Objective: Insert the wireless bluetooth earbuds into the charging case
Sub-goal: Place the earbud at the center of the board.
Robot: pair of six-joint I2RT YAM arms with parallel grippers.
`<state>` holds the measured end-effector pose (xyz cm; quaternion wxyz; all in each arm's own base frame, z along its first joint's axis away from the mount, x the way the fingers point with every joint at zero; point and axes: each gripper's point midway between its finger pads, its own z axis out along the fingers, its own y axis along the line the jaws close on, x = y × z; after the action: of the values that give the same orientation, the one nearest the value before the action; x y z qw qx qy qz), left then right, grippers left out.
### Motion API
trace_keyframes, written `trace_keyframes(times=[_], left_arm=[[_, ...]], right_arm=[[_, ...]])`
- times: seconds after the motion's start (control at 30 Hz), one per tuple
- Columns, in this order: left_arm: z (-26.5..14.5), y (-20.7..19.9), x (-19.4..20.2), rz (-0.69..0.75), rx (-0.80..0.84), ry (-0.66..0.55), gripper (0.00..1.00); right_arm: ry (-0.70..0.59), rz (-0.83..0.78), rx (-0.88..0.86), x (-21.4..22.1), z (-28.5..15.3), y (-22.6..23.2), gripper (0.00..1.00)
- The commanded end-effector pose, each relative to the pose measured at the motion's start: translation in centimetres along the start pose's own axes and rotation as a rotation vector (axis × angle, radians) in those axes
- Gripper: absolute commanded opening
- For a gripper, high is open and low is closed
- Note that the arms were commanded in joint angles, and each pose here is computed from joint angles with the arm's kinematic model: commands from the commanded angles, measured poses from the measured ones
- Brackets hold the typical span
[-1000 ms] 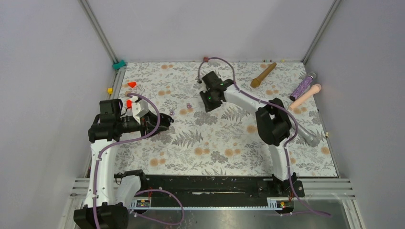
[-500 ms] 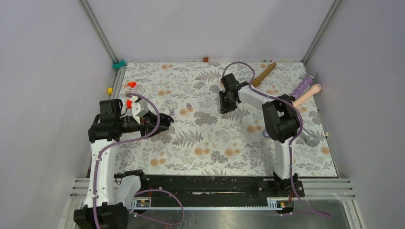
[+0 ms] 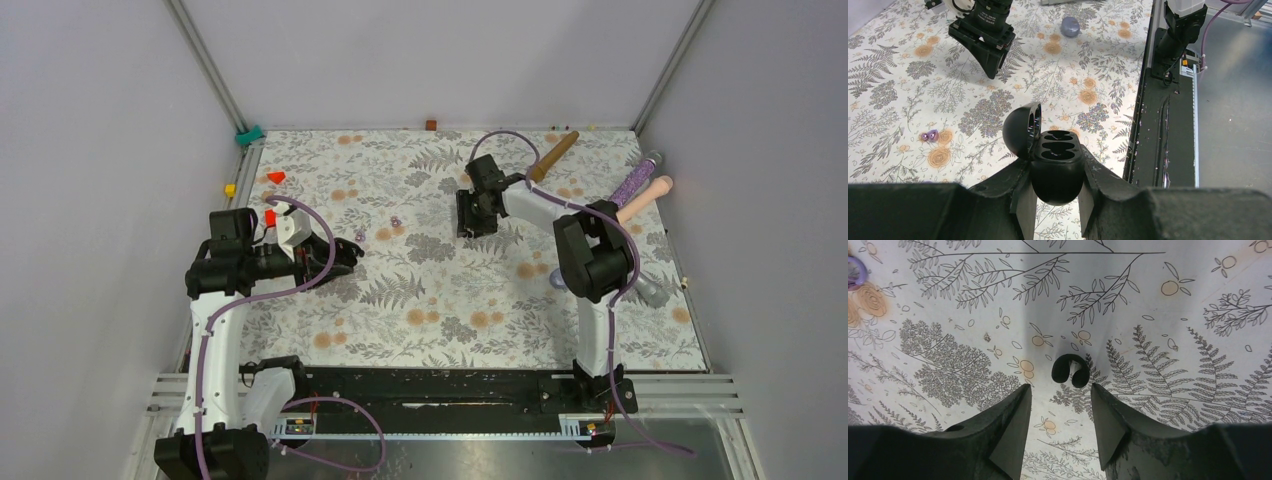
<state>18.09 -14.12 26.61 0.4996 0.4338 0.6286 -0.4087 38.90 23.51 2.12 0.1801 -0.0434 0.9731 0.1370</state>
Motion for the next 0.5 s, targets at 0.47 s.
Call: trace_keyframes(times=[0.47], left_arm=[[0.1, -0.2, -0.8, 0.047, 0.029, -0.043, 0.0]], right_arm=[[-0.089, -0.238, 0.173, -4.5, -3.1, -3.2, 0.39]])
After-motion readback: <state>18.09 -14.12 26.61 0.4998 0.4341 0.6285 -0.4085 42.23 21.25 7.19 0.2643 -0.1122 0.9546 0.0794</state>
